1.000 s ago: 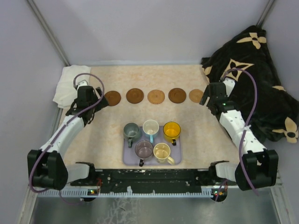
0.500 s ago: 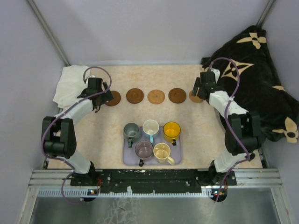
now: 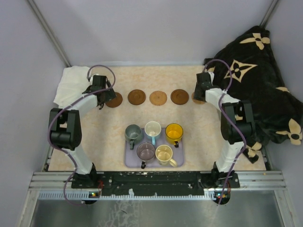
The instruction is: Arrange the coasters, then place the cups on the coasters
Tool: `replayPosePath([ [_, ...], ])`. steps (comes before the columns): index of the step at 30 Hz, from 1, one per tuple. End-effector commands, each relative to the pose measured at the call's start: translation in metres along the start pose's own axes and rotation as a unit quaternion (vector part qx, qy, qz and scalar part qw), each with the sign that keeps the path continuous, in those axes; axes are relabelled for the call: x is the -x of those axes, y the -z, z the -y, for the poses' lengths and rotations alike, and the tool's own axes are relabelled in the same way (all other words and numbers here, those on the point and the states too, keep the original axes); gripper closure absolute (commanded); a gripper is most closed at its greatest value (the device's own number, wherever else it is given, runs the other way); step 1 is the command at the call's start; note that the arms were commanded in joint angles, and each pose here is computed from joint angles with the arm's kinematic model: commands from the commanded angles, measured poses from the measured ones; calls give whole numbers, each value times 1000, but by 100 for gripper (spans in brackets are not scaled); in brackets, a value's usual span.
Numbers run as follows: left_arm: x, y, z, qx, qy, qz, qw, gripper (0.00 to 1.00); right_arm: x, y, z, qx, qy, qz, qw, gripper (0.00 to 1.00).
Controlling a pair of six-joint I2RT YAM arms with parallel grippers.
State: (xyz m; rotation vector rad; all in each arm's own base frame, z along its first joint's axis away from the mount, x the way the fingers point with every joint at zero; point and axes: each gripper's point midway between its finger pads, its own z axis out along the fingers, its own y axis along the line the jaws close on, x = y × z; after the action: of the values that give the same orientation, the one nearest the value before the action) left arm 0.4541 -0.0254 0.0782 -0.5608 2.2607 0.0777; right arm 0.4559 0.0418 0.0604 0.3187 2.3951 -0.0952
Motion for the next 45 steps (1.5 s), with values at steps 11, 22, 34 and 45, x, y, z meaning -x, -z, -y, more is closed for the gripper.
replayPosePath([
  [11, 13, 16, 12, -47, -5, 19, 999, 3, 26, -17, -24, -14, 31, 19, 999, 63],
  [22, 6, 19, 9, -49, -7, 11, 999, 3, 15, -34, -17, -17, 6, -2, 1000, 63],
  [34, 9, 22, 9, -49, -4, 15, 999, 2, 39, -14, -32, 40, 10, 32, 999, 62],
  [45, 26, 33, 12, -63, -1, 52, 997, 6, 82, 40, -69, 90, 46, 101, 990, 61],
])
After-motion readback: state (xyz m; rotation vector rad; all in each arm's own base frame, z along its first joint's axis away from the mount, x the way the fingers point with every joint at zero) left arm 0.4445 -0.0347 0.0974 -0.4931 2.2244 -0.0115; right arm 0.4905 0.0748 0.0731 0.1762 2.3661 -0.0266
